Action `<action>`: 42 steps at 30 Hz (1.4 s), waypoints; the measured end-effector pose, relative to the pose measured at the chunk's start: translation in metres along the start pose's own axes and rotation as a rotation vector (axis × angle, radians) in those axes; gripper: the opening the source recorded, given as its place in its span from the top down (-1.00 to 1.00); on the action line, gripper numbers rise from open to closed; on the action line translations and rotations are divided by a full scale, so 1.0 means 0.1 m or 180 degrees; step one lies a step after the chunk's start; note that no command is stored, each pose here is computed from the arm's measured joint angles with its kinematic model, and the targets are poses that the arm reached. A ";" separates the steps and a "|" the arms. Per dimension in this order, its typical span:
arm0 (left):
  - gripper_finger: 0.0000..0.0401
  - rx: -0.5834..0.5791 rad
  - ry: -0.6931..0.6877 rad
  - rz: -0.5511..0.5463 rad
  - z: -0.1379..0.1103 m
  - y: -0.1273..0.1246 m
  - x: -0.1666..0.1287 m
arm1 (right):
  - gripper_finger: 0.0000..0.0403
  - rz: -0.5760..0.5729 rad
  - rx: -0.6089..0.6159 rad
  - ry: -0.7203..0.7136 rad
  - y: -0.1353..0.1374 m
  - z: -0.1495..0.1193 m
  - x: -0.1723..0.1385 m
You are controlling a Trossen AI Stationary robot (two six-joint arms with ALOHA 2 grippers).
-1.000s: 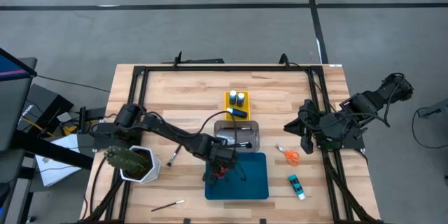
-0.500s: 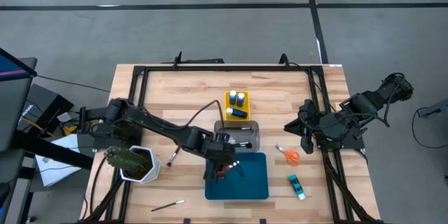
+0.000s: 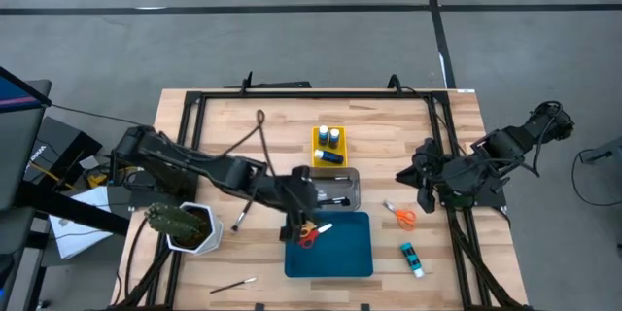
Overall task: Pick & Place Paint Supplies
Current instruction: Put the orange scissors into the blue bin
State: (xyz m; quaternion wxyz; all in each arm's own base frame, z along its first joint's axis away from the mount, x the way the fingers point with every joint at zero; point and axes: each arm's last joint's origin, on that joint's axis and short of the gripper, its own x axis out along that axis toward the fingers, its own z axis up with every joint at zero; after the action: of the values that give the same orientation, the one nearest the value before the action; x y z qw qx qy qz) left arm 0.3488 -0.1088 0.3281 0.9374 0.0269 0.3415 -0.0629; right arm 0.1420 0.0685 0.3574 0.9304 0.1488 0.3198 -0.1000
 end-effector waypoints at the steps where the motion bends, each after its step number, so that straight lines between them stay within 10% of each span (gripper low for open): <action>1: 0.44 -0.0030 -0.0044 0.0039 0.02 0.01 -0.06 | 0.79 -0.0026 0.0024 0.0030 -0.01 -0.01 0.00; 17: 0.44 -0.0216 -0.0454 0.0548 0.12 0.12 -0.57 | 0.79 -0.0680 0.1065 0.0611 -0.10 -0.22 0.04; 42: 0.44 -0.0422 -0.0412 0.0558 0.10 0.11 -0.50 | 0.79 -0.1966 0.1570 0.1807 0.76 -1.00 1.22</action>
State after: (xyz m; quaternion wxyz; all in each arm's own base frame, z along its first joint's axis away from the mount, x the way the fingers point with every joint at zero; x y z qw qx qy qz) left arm 0.3191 -0.0934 0.3683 0.9591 -0.0096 0.2800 0.0403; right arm 0.2011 0.1624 0.2225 0.6703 0.2843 0.5570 -0.3996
